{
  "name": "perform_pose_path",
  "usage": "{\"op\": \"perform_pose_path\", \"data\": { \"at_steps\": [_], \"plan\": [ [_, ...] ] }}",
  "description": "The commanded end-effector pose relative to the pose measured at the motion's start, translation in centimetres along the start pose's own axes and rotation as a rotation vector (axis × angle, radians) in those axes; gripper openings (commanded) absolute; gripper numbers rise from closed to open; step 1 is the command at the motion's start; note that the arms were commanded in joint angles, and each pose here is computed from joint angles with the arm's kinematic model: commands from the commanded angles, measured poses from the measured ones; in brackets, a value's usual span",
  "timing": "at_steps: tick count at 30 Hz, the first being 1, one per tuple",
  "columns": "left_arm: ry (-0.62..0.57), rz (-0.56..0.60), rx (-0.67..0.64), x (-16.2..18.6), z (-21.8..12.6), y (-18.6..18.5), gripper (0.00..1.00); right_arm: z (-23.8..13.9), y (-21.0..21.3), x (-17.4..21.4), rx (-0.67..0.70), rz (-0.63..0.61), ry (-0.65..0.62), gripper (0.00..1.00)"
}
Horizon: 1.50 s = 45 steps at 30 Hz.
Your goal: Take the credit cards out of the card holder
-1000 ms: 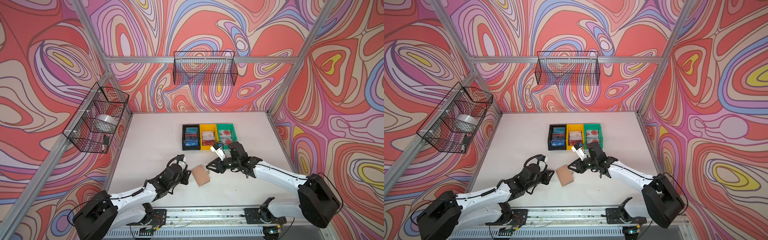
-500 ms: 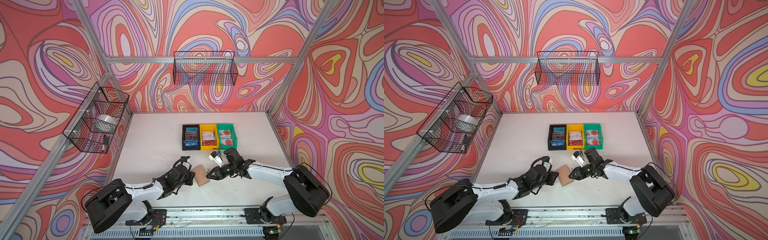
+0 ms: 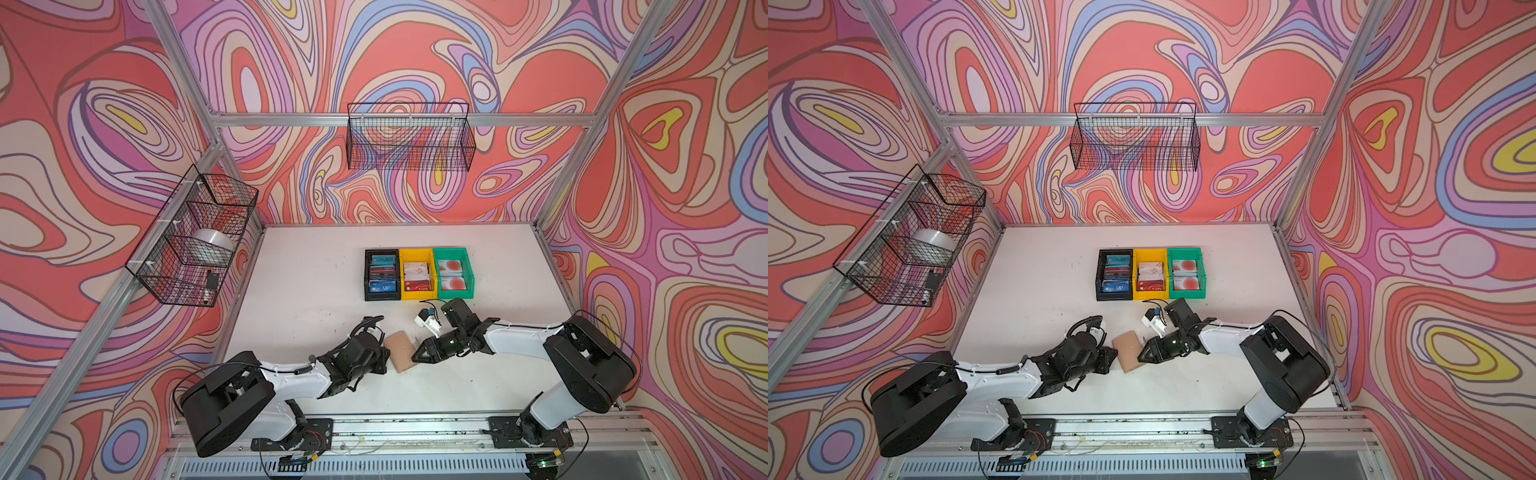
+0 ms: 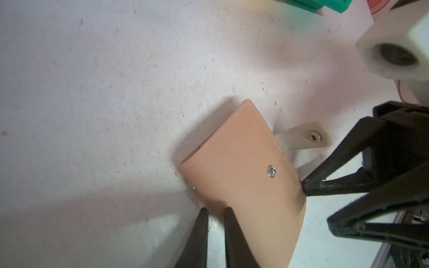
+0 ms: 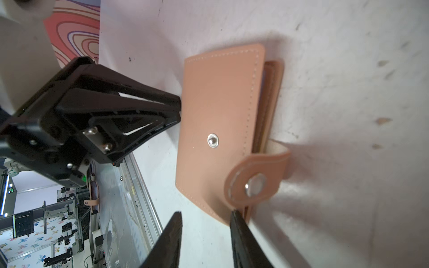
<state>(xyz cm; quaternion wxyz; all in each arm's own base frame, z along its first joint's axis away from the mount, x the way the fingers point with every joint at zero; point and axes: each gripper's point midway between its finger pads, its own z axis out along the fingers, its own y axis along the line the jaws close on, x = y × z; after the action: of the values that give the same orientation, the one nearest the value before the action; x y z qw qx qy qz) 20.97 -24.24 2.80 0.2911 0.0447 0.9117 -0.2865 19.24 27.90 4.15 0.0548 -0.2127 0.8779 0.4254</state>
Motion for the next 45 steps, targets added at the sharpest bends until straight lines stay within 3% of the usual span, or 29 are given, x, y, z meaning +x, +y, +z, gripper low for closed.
{"op": "perform_pose_path", "data": {
  "at_steps": [1, 8, 18, 25, 34, 45],
  "plan": [
    [0.021, -0.017, -0.025, 1.2, 0.0, 0.9, 0.17, -0.5, 0.3, -0.4, 0.028, -0.032, -0.009, 0.38],
    [0.02, -0.002, -0.038, 1.1, 0.1, 1.1, 0.16, -1.6, 0.2, -0.9, 0.087, -0.054, -0.049, 0.39],
    [0.043, 0.009, -0.023, 1.2, 1.5, 0.4, 0.15, -0.5, -0.1, -0.8, 0.052, -0.024, -0.025, 0.39],
    [0.056, -0.017, -0.012, 2.0, 2.0, 0.5, 0.14, -0.6, -1.2, -1.0, 0.11, -0.014, -0.044, 0.39],
    [0.064, 0.03, -0.041, 1.6, 1.6, 0.6, 0.13, -2.0, -1.5, -1.5, 0.191, -0.035, -0.089, 0.4],
    [0.081, 0.019, -0.022, 1.9, 2.4, 0.1, 0.13, -0.6, -1.7, -1.5, 0.144, 0.003, -0.051, 0.41]
  ]
}}
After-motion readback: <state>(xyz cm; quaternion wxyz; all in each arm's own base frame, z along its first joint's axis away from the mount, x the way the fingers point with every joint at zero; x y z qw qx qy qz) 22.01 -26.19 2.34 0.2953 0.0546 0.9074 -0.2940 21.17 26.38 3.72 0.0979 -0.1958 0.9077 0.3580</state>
